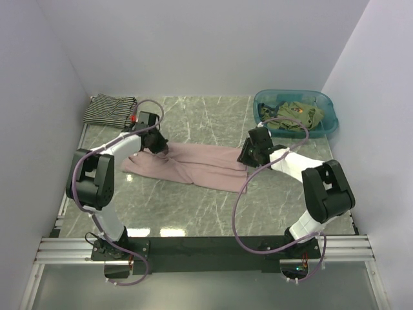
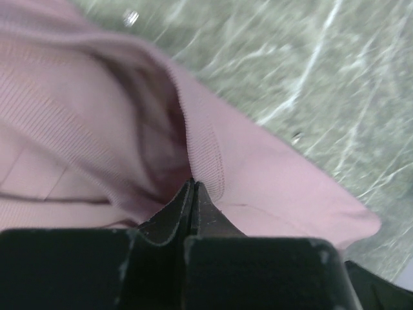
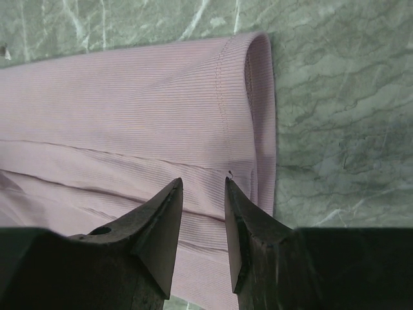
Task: Fold and stack the tank tops
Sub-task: Fold the tank top
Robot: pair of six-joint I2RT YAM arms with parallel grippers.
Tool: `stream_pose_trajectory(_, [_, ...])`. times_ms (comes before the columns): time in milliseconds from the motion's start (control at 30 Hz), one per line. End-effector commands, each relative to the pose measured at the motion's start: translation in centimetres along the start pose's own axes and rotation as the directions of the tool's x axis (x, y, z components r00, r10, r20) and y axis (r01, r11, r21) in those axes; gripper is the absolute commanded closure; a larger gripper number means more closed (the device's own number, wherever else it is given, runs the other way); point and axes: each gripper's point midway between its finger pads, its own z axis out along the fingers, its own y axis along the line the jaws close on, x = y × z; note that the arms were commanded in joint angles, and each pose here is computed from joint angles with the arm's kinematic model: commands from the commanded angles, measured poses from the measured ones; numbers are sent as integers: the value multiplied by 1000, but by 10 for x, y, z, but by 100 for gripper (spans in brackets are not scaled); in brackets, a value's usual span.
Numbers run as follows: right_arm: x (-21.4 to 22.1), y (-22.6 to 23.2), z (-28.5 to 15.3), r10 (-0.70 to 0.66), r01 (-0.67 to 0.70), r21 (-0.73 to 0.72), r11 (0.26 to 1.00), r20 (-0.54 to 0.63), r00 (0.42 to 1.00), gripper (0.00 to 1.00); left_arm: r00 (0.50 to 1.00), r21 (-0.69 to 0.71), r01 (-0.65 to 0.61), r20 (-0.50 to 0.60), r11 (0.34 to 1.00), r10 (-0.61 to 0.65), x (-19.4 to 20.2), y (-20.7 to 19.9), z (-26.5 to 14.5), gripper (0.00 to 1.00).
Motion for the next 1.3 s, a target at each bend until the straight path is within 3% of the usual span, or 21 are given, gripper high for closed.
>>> stream_pose_trajectory(0, [-10,4,-14,-5,6,-14,1000,48,999,60,1000,39,-10,-10,999,11,3,0,-15,99])
stream_pose_trajectory(333, [-13,-15,-20,-7,1,90,996,76,997,59,998,46,-27,-55,999,29,20,11,-12,99])
stream_pose_trajectory(967, [-2,-15,5,10,-13,90,996,31,999,61,998,67,-30,-53,997,33,8,-5,-4,99])
stream_pose_trajectory(1167, [-8,-11,1,6,-10,88,996,44,999,87,998,65,-28,-50,997,31,4,-6,-2,99])
stream_pose_trajectory(1267, [-9,-10,0,2,-6,87,996,46,999,93,998,60,-27,-51,998,30,3,-4,0,99])
